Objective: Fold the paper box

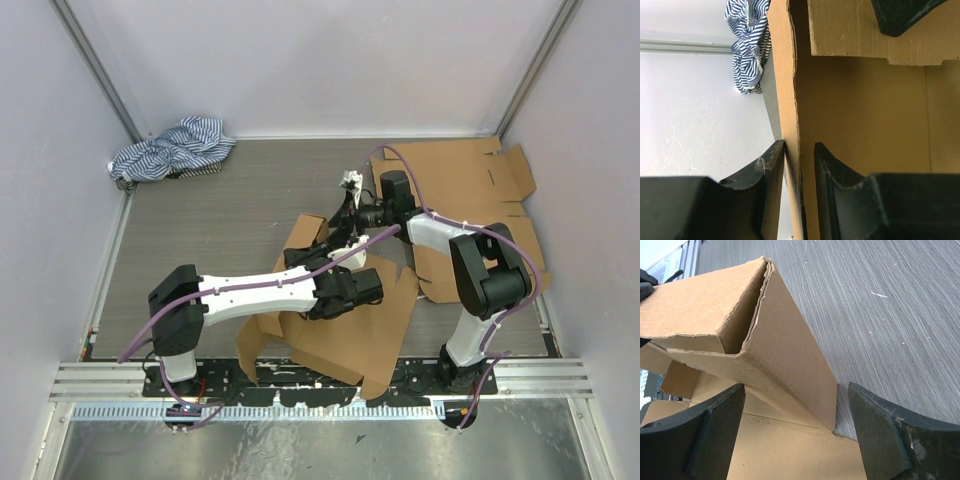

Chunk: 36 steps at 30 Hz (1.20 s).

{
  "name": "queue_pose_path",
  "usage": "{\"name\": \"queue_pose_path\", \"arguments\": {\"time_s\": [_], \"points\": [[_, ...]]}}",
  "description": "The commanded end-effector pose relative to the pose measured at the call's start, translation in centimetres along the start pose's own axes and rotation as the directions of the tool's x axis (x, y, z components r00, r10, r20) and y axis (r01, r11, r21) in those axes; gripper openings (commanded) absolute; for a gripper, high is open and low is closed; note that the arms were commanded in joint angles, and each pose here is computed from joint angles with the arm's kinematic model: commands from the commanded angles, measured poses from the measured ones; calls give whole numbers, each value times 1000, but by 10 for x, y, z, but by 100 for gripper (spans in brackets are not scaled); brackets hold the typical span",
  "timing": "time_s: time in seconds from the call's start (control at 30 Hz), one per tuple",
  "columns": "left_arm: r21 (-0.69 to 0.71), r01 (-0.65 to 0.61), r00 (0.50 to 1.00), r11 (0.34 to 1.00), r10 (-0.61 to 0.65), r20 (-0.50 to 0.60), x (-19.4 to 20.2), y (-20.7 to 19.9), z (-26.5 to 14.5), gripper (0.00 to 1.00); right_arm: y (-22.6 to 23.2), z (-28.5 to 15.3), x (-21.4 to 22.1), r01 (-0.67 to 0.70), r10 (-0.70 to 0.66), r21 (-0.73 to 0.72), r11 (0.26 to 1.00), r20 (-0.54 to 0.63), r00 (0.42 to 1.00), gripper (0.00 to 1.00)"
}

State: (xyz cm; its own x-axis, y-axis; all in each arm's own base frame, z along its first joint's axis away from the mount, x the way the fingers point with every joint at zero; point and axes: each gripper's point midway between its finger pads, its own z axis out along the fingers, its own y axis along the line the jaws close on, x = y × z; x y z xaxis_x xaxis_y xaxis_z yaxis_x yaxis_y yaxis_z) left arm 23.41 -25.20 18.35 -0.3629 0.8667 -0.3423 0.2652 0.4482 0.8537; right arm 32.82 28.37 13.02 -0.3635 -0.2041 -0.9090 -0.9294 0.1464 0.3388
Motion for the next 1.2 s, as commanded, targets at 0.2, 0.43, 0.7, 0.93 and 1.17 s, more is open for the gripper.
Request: {"name": "queue_pose_path", "arguments": {"time_s": [0.2,0.43,0.7,0.93,1.17], "points": [[138,153,986,979,-160,42,-9,-7,-13,45,-6,2,-28,51,-56,69,996,74,996,82],[126,159,986,979,-165,38,-7,-6,-13,45,-6,5,-24,7,-11,47,999,88,996,58],[144,157,986,977,-163,31,1,-14,-11,45,9,6,-19,30,-27,-23,999,92,995,76],[147,156,986,977,-162,31,2,-17,-9,45,5,9,-20,65,-63,-28,997,79,995,81],[153,159,985,975,-167,43,1,-10,-12,44,-3,13,-23,131,-129,-71,989,27,991,100]]}}
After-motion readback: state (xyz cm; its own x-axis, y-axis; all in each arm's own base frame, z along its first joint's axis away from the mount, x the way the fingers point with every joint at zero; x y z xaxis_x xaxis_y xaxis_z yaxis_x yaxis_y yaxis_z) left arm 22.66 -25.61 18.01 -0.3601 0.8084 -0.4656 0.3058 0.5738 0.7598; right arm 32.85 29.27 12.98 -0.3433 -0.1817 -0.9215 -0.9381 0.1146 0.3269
